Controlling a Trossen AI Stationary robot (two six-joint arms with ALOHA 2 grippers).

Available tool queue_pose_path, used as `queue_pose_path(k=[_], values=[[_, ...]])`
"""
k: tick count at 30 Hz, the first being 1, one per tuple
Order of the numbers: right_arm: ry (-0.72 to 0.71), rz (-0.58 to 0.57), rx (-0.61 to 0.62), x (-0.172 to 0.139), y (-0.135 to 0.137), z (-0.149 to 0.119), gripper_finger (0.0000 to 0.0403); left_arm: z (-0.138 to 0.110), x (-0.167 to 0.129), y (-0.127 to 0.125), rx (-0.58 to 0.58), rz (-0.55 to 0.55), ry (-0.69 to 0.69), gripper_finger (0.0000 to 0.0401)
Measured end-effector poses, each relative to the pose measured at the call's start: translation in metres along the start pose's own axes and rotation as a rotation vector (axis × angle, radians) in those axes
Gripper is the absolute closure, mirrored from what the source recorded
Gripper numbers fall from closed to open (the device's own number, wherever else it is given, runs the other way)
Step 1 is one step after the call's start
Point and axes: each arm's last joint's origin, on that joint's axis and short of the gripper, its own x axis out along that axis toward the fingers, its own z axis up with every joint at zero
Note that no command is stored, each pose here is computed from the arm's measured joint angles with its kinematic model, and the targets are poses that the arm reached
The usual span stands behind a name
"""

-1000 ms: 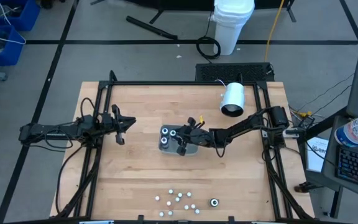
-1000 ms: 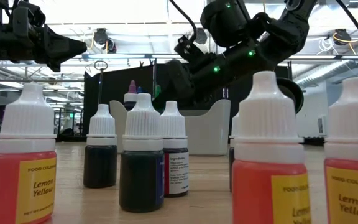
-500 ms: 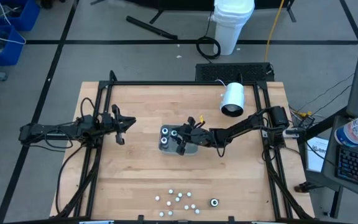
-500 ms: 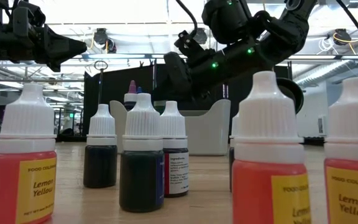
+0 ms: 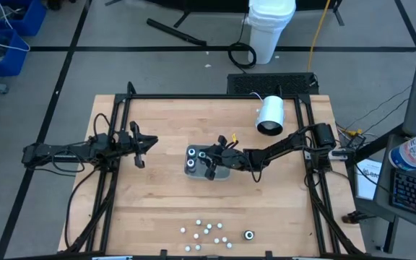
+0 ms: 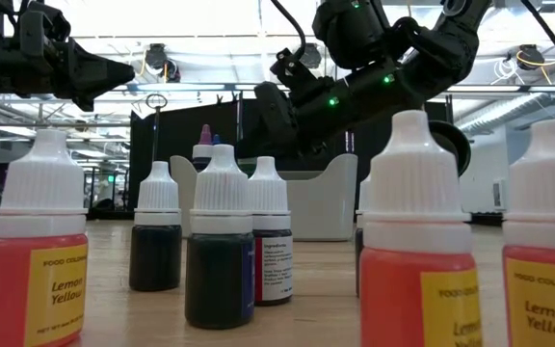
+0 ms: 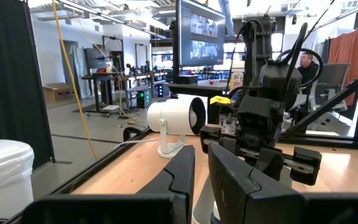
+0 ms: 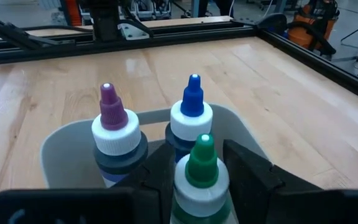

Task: Pick & Place food coloring
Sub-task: Put the big green food coloring bottle into the gray bin

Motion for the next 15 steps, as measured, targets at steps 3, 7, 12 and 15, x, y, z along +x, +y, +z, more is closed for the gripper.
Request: queue_pose_path(k=[3,7,12,15], values=[[0.0,0.0,0.0,0.0,0.0,0.0,0.0296,0.0,0.0,0.0,0.0,0.0,0.0,0.035],[-0.016,0.002,0.006,-0.0001,0.0002,0.0013,0.0295,0.0,0.0,0.0,0.0,0.0,0.0,0.035],[-0.04,0.005,0.016,-0.0001,0.0005,0.0037,0.0293,0.0,0.0,0.0,0.0,0.0,0.0,0.035],[-0.037,0.004,0.015,-0.0001,0.0004,0.0034,0.0295,0.0,0.0,0.0,0.0,0.0,0.0,0.035]])
